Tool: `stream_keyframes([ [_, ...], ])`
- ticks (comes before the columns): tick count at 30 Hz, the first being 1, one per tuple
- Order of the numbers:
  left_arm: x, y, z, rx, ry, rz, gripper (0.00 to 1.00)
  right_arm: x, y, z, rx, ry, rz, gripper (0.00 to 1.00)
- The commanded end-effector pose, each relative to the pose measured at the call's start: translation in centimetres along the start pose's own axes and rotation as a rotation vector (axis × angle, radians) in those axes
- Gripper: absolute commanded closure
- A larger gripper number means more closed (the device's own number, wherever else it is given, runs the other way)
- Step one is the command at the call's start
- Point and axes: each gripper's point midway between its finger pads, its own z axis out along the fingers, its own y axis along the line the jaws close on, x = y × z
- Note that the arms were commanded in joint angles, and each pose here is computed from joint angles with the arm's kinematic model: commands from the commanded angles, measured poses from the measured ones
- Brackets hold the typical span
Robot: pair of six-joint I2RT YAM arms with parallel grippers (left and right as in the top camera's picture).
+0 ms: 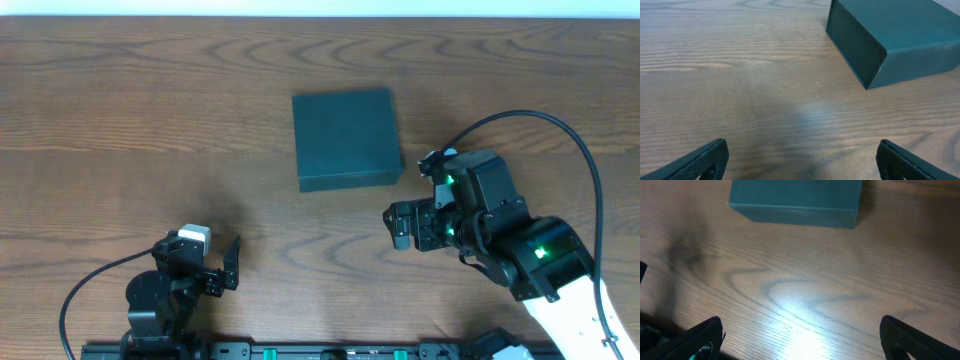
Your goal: Pack container
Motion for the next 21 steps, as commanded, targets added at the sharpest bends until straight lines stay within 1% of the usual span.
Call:
stream_keyframes([
  [1,0.4,-0.4,0.2,0.022,0.004,0.0,0.05,0.0,0.1,0.0,0.003,-0.001,0.005,0.01],
  [12,0.4,-0.4,0.2,0.022,0.004,0.0,0.05,0.0,0.0,0.0,0.004,0.0,0.004,0.01],
  [14,0.4,-0.4,0.2,0.022,0.004,0.0,0.05,-0.6,-0.9,0.0,0.061,-0.031,-0.017,0.01],
  [16,0.4,-0.4,0.2,0.022,0.004,0.0,0.05,-0.7,-1.3,-0.2,0.079,-0.051,-0.052,0.01],
  [18,0.4,-0.4,0.2,0.022,0.004,0.0,0.05,-0.9,-1.1,-0.3,0.064,-0.106,-0.125,0.01],
  [21,0.4,-0.4,0.2,0.022,0.004,0.0,0.05,-0.4,-1.0,-0.2,0.028,-0.218,-0.177,0.01],
])
